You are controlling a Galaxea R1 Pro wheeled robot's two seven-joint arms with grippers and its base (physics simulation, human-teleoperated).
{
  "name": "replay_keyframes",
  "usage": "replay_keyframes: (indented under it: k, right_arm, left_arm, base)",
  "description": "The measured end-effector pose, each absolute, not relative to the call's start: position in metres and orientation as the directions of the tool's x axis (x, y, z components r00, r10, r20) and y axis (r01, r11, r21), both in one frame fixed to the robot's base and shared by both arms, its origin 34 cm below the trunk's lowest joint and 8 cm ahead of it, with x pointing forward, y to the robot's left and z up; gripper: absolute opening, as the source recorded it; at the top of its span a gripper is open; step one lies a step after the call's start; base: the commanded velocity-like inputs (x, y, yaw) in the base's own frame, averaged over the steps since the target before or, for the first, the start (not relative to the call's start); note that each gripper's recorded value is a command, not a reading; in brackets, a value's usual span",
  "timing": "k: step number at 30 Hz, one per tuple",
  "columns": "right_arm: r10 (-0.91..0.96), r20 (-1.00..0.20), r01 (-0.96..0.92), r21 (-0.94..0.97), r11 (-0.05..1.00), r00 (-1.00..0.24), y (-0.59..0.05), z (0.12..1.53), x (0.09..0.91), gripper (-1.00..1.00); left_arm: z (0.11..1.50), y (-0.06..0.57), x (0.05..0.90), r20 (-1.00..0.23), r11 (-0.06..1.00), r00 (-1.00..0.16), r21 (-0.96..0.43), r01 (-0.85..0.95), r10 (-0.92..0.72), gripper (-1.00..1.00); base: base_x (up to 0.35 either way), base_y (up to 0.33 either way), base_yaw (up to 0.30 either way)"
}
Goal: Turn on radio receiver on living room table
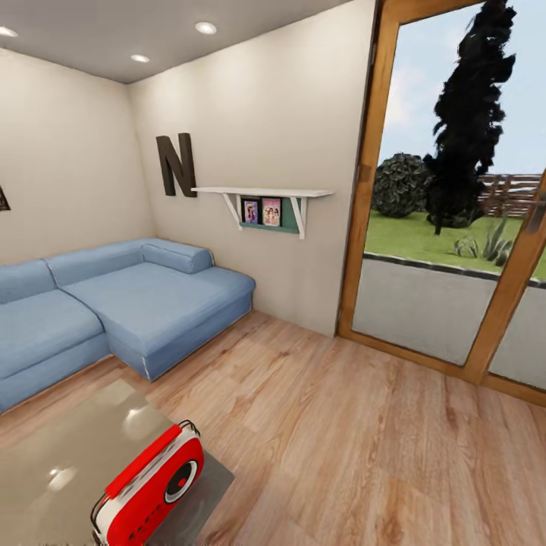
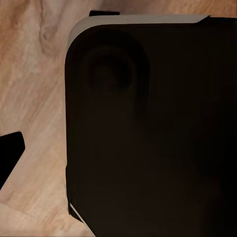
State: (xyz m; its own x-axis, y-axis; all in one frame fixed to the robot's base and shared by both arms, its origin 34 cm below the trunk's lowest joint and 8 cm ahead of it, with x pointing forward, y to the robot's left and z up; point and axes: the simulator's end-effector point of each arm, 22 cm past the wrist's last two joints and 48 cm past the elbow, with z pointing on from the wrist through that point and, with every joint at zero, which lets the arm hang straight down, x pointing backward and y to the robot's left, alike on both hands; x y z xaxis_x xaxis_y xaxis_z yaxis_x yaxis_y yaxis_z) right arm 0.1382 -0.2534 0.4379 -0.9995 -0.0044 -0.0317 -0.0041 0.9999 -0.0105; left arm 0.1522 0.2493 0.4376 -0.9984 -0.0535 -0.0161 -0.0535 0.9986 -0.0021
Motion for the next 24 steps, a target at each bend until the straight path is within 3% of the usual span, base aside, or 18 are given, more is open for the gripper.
replay_keyframes:
  k: [24]
  right_arm:
    - [-0.005,-0.030,-0.005,-0.010,1.000,-1.000,-0.2534,0.4378,0.1379,1.00]
  left_arm:
    - [0.4377,0.2424,0.1553,-0.029,0.998,-0.998,-0.014,-0.061,-0.061,1.00]
  base:
    - [0.000,0.000,0.271]
